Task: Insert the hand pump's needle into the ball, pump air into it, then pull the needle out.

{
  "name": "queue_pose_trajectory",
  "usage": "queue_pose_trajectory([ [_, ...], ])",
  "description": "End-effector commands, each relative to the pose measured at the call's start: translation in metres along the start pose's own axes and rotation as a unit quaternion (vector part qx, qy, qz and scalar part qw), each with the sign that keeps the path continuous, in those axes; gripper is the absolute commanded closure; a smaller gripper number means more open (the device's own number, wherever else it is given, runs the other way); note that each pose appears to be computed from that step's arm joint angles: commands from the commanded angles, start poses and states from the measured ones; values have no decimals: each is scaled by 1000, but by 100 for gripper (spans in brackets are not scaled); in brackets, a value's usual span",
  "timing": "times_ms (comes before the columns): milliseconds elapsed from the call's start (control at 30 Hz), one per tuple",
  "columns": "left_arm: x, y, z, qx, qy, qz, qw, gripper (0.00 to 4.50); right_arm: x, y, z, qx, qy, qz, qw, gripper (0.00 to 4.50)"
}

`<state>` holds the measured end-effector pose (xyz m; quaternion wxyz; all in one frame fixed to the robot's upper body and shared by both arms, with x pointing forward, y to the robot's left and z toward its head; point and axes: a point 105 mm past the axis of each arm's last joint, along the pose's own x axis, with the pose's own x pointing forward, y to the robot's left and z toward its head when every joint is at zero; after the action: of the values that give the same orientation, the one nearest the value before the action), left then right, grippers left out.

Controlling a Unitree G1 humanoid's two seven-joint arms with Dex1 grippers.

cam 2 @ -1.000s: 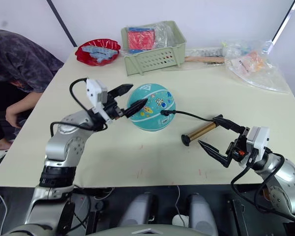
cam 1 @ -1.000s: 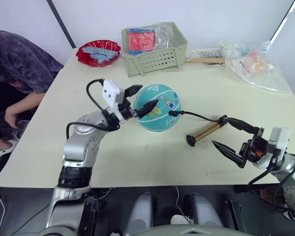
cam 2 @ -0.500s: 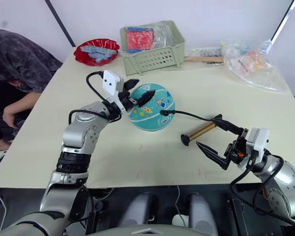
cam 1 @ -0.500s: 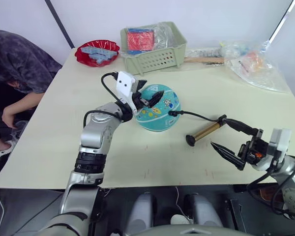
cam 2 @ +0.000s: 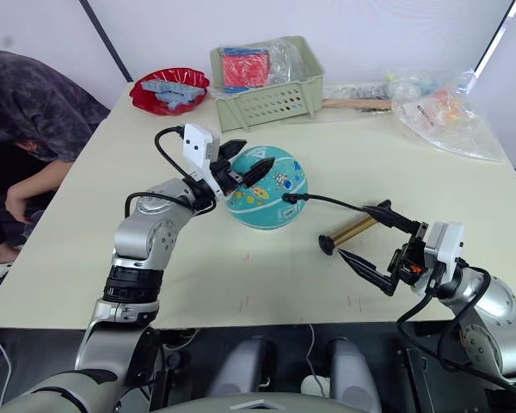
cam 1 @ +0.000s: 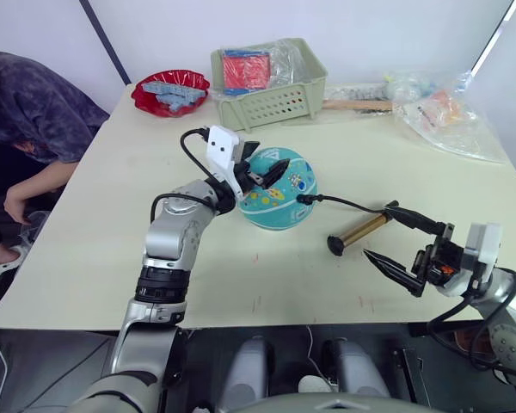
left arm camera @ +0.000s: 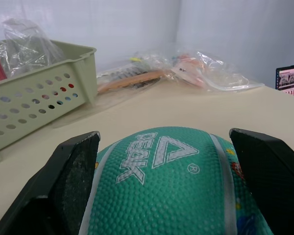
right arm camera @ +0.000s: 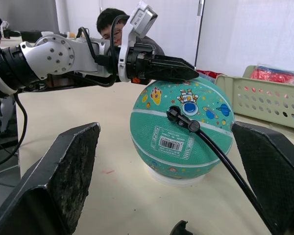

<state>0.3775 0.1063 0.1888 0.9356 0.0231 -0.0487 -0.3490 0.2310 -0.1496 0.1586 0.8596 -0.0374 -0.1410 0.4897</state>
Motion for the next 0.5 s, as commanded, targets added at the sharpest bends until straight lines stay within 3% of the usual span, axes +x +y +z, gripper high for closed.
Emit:
queue_pose_trajectory([
  [33,1,0,18,14,-30,-6,999,0,0,-2,7,-18,-8,1,1000,3],
  [333,2,-11,-3,13,8,-21,1000,0,10,-8,2,-32,15,-17,999,3],
  [500,1,-10,-22,11,46,-21,999,0,32,-14,1,-53,48,-24,997,3],
])
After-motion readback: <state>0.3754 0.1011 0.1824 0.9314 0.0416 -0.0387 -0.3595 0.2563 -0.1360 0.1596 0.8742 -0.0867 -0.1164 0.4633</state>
